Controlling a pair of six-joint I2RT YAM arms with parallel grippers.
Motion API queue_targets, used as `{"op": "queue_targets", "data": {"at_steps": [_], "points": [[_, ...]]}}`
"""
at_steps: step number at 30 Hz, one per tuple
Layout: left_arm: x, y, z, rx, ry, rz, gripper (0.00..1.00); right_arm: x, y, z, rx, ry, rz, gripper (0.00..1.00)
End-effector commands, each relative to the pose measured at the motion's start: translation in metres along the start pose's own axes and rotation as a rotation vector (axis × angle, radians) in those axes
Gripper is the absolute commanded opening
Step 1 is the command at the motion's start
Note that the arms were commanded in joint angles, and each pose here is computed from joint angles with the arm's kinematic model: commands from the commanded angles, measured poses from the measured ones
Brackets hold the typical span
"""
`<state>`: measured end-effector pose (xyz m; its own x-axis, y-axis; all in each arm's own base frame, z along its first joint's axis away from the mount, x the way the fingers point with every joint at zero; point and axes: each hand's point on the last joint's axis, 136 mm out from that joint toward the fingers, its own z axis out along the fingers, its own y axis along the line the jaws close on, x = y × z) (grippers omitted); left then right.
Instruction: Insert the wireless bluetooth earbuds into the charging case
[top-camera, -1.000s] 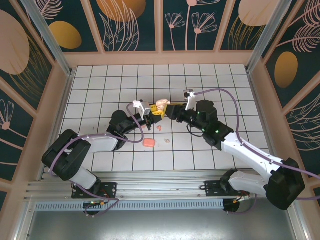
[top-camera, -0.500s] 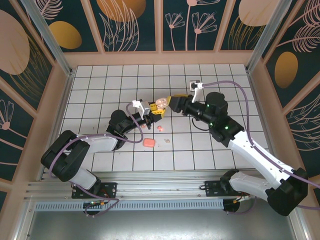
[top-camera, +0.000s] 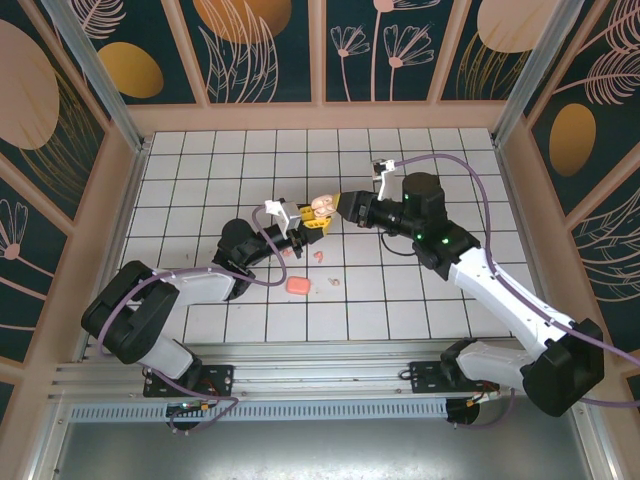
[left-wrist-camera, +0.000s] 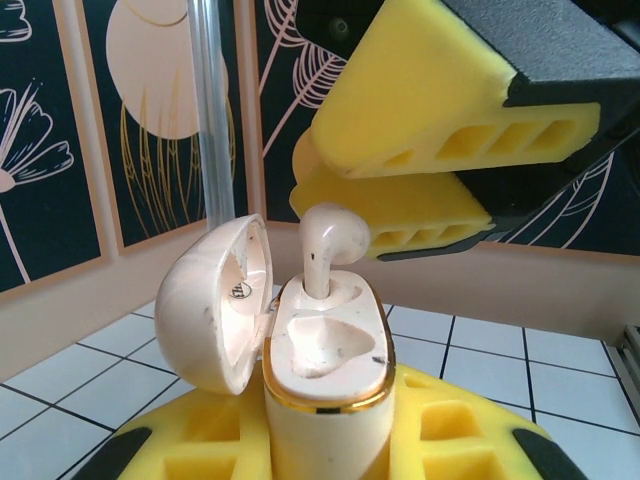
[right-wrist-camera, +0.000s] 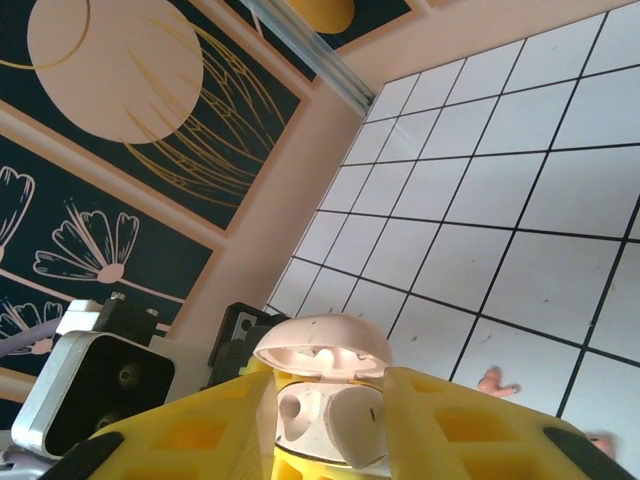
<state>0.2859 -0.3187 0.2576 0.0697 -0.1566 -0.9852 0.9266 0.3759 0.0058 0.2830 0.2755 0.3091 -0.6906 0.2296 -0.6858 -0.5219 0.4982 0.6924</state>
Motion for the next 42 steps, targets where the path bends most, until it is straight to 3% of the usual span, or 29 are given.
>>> {"op": "queue_targets", "data": {"at_steps": [1,17,29,42], "points": [[-0.022,-0.003,0.003,0.017,-0.050,0.052,0.08,-0.007,0.015,-0.003,-0.060,-0.001,-0.004,0.31],[-0.020,-0.002,0.003,0.012,-0.039,0.054,0.08,0.003,0.017,-0.007,-0.078,0.028,0.041,0.25],[-0.020,-0.003,0.002,0.010,-0.038,0.056,0.08,0.005,0.017,-0.012,-0.058,0.025,0.048,0.37],[-0.022,-0.003,0.001,0.006,-0.043,0.058,0.08,0.011,0.018,-0.012,-0.063,0.047,0.054,0.35]]}}
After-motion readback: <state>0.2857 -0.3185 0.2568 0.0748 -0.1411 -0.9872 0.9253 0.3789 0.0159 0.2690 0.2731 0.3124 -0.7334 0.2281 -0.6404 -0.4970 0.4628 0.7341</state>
